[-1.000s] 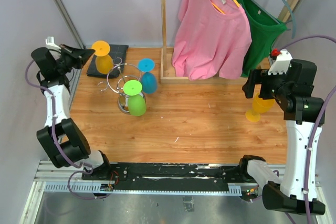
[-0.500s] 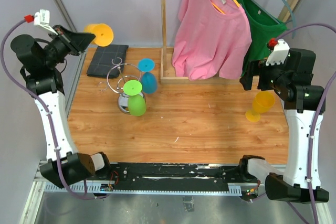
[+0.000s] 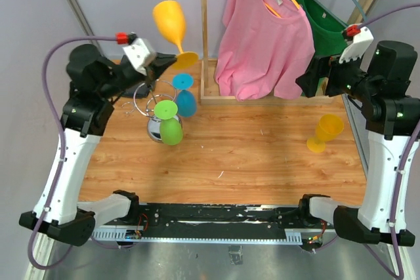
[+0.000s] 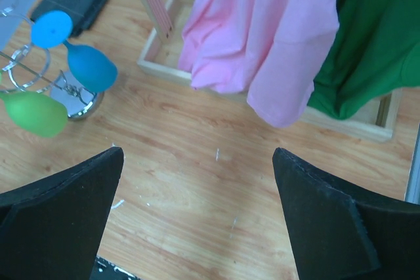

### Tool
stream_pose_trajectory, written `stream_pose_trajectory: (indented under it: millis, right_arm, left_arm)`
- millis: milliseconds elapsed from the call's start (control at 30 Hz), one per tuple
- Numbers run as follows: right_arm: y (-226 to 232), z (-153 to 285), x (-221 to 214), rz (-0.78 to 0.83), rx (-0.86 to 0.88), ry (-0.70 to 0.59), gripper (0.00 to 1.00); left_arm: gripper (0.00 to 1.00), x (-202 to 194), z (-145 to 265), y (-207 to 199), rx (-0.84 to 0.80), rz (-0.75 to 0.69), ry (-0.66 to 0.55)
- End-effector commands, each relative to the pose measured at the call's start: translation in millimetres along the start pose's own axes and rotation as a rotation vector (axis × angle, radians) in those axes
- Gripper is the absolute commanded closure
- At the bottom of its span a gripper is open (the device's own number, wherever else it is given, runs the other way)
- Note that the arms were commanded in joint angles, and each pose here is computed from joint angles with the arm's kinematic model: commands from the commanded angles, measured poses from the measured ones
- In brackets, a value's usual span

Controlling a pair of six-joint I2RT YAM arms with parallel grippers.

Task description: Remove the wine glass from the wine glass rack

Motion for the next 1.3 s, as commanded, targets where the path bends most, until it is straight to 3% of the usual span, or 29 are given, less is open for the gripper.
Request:
stream_pose_trajectory:
  millis: [0,133,500,867,1267]
  right_arm:
    - [18,14,25,-0.033,0.073,-0.081,0.02]
    - [26,16,32,-0.08,0.138,-0.061,0.01]
    - [37,18,34,-0.09,0.235,-0.043,0.01]
    - [51,25,19,-0.072,0.359,0.01,0.01]
    - [74,10,-40,-0.064,0.442,0.218,0.02]
  left_arm:
    - [1.0,-20,-22,-14,-0.038,-0.428,0.101]
    - [1.0,-39,-38,-47,-0.156,-0.684,0.118]
    - [1.0,-78,-53,-132,-0.506,-1.025,-0.019]
    - [1.0,-113,-52,-201,-0.785,-1.138,-0.194]
    - [1.0,-125,-60,-219,-0.861,-1.169,-0.263]
Point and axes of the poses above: each gripper's point midway between its finger pads, its own z axis back along the fingers, its own y axis along the line the jaws close on, x = y × z, the point moved 7 cm from there along z, back along the fingers
